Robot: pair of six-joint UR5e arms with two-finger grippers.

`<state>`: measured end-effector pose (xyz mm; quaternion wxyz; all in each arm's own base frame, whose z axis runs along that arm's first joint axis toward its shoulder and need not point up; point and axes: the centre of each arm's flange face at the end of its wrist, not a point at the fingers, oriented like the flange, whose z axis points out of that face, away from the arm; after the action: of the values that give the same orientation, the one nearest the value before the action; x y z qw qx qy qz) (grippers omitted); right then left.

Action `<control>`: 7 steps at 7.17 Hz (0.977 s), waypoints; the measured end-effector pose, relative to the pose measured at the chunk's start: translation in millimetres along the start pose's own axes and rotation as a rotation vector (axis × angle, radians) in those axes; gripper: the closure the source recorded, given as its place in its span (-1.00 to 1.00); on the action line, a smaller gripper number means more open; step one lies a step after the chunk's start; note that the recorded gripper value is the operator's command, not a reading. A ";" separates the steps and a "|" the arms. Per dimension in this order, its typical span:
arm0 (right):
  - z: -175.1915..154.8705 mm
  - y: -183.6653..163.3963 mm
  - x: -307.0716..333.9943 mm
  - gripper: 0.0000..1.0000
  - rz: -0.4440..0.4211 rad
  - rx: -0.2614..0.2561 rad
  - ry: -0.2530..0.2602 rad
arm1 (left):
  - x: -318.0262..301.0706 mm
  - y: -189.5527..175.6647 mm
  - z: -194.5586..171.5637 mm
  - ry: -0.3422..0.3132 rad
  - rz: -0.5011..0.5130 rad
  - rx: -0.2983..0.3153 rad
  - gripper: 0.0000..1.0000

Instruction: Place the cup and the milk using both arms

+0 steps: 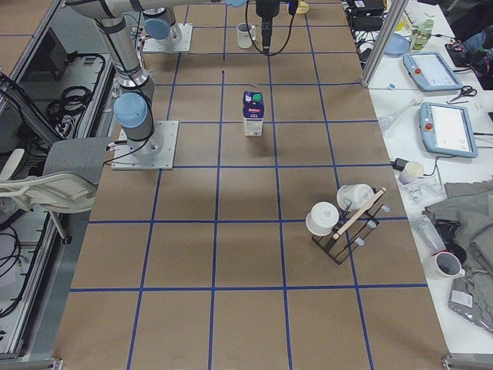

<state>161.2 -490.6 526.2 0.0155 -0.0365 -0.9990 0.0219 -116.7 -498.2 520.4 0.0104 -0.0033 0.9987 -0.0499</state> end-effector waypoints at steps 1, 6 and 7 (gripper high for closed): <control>0.0 0.0 0.0 -1.00 0.000 0.000 0.000 | -4.0 -0.4 0.6 -0.001 -0.003 -0.001 -1.00; 0.4 -0.5 0.7 -1.00 0.000 -0.001 0.000 | -80.5 20.4 107.1 0.019 0.079 -0.144 -1.00; 0.3 -0.5 0.7 -1.00 0.000 0.000 0.001 | -94.7 30.1 141.3 0.032 0.092 -0.148 -1.00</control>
<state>160.4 -491.0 525.9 0.0159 -0.0367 -0.9990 0.0216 -19.2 -481.6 378.8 -0.0033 0.0427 0.9988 0.0248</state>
